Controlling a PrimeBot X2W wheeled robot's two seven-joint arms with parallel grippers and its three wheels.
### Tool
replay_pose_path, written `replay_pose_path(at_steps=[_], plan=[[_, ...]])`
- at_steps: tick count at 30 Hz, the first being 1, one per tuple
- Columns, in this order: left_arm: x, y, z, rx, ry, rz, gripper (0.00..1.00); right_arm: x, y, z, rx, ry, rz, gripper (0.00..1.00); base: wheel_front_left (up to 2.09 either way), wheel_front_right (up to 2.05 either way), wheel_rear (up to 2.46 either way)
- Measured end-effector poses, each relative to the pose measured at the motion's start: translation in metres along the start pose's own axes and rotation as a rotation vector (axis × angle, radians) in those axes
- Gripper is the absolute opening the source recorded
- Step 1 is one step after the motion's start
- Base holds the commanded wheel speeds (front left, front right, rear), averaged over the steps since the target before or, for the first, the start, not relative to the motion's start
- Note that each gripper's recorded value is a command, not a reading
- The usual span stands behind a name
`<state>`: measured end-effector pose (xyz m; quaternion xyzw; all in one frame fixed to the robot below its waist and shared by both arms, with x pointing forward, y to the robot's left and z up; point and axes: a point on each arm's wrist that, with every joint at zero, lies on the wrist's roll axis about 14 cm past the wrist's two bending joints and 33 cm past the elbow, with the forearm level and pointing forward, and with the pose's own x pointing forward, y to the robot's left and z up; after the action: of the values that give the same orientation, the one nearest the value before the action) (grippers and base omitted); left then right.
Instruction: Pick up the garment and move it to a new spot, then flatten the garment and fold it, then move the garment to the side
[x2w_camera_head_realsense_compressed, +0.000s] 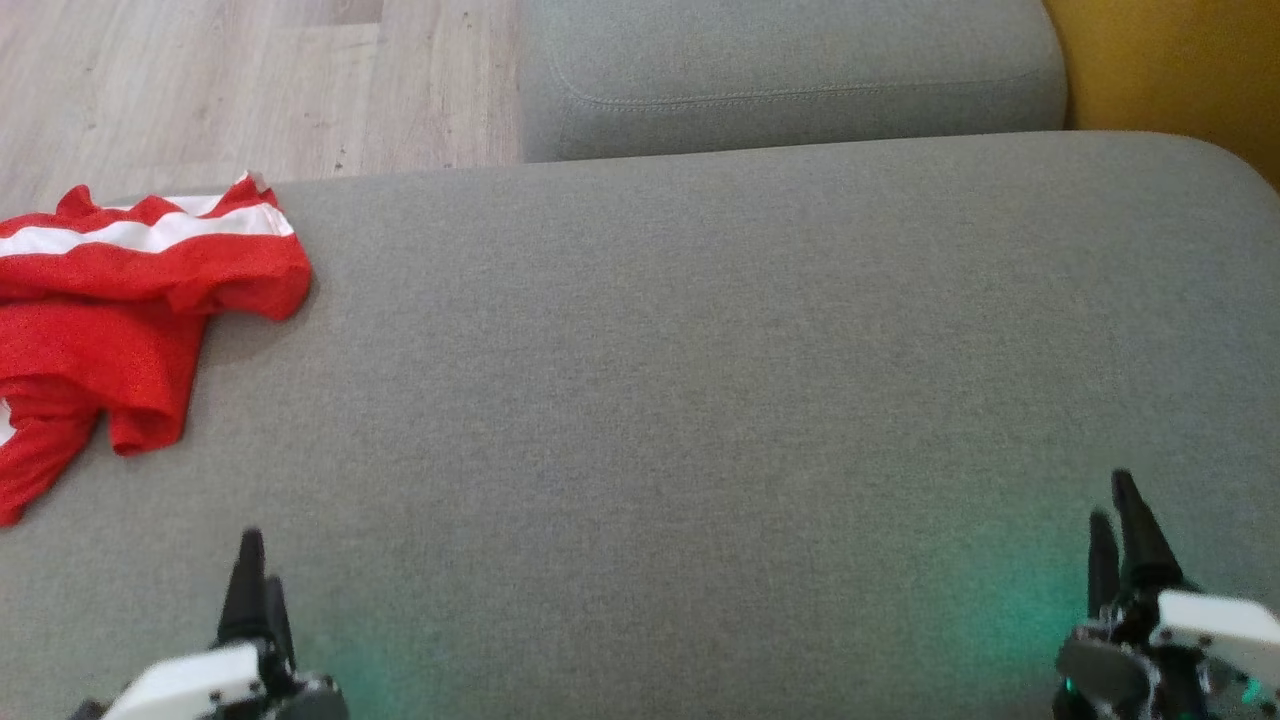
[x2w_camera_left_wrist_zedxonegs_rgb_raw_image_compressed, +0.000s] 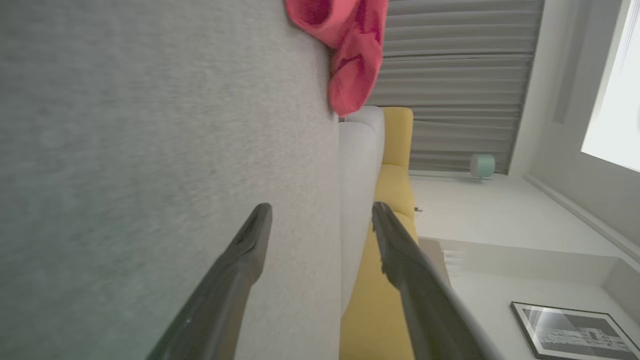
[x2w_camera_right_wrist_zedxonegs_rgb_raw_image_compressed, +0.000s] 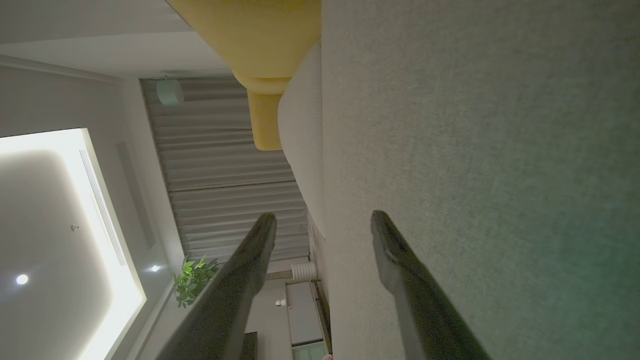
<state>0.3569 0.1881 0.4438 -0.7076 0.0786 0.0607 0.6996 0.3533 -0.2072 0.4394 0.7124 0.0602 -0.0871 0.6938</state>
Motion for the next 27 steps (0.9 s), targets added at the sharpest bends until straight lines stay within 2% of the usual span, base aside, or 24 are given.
replay_pose_path(at_steps=[4, 17, 27], plan=[[-0.007, 0.011, 0.0, -0.002, -0.007, 0.03, 1.0, -0.007, -0.01, 0.0, -0.001, -0.001, -0.027, 1.0, 0.0, 0.0, 0.0], [-0.009, 0.0, -0.005, 0.018, -0.009, -0.007, 1.0, -0.007, -0.002, -0.006, -0.04, -0.001, 0.0, 1.0, 0.0, 0.0, 0.0], [-0.009, -0.008, -0.005, 0.108, -0.023, -0.013, 1.0, -0.006, 0.005, -0.007, -0.151, -0.009, 0.018, 1.0, 0.0, 0.0, 0.0]])
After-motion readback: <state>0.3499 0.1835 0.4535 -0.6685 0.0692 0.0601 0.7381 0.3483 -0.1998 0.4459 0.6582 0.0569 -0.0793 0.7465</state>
